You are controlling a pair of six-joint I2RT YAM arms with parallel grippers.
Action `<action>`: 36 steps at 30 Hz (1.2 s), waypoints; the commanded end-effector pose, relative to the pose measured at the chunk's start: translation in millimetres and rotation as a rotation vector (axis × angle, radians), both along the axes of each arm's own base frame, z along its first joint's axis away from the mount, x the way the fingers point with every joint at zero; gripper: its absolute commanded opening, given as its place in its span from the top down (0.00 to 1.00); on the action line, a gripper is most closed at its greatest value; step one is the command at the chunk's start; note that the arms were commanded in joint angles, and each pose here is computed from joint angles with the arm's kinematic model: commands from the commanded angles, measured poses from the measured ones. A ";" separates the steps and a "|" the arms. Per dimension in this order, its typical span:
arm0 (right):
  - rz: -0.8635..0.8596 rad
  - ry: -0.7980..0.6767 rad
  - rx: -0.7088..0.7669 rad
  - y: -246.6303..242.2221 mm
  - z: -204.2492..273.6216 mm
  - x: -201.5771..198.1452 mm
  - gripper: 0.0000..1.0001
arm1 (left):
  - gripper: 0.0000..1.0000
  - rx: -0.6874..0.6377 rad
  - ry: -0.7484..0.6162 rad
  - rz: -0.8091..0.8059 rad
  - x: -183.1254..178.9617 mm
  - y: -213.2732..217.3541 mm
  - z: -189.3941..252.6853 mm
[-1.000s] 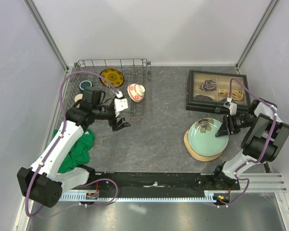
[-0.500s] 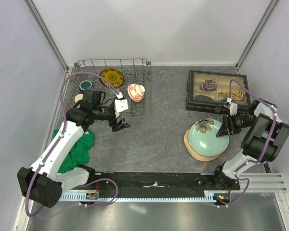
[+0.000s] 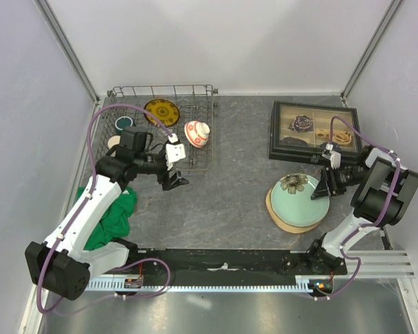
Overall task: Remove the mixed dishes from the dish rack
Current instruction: Place the plate on the plate.
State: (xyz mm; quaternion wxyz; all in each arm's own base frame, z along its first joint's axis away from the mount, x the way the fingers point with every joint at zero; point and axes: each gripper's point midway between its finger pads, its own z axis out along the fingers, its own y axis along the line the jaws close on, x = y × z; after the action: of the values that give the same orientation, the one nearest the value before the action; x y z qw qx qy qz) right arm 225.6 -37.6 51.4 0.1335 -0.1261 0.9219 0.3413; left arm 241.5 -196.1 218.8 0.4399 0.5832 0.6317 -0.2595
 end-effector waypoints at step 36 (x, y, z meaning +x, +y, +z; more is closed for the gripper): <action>-0.018 -0.071 -0.231 -23.8 -8.2 2.3 0.36 | 0.18 0.010 -0.062 -0.011 3.2 1.4 0.1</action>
State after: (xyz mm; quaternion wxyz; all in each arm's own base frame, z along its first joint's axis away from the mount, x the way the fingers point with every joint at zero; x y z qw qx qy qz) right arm 218.1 -42.9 44.7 0.1313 -0.1167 0.9419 0.2862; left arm 241.3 -193.7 209.7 0.4312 0.5816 0.6402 -0.2566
